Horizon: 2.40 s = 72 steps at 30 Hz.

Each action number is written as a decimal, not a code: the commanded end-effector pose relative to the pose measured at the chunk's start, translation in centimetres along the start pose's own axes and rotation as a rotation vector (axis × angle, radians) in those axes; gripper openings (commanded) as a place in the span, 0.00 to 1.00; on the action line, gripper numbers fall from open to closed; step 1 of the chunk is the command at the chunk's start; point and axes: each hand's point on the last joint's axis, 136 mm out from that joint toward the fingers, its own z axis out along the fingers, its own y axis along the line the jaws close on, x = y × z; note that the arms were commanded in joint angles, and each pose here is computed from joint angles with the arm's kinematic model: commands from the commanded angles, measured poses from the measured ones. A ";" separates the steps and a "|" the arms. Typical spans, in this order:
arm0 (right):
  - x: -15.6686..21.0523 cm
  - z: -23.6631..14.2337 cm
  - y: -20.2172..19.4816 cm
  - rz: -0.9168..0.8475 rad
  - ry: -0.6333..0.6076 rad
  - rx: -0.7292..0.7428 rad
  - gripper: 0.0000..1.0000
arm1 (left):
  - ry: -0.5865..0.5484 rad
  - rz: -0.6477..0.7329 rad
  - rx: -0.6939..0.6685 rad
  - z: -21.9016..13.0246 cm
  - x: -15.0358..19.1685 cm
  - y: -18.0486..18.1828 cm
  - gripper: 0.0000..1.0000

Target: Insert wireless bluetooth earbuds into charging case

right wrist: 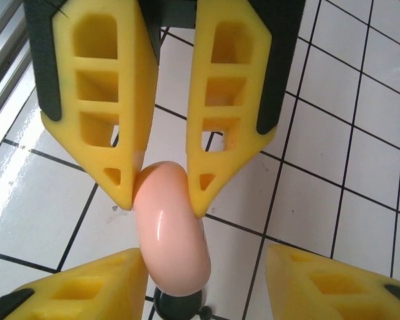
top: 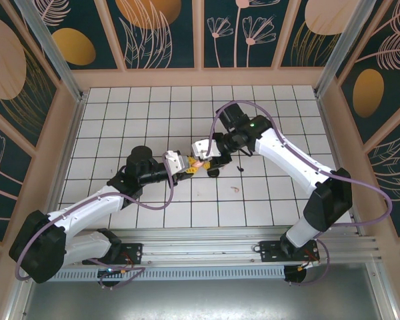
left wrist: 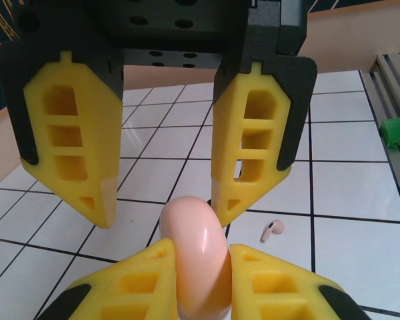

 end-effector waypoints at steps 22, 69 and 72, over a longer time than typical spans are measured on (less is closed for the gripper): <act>-1.7 -0.3 0.3 -0.051 -0.068 0.008 0.22 | -0.079 0.037 -0.028 -0.5 -3.0 0.6 0.26; -3.3 -3.3 0.2 0.202 -0.457 0.034 0.13 | -0.120 0.022 -0.022 -0.6 -3.3 0.4 0.35; -3.3 -3.3 0.2 0.203 -0.459 0.035 0.13 | -0.119 0.021 -0.022 -0.6 -3.3 0.4 0.31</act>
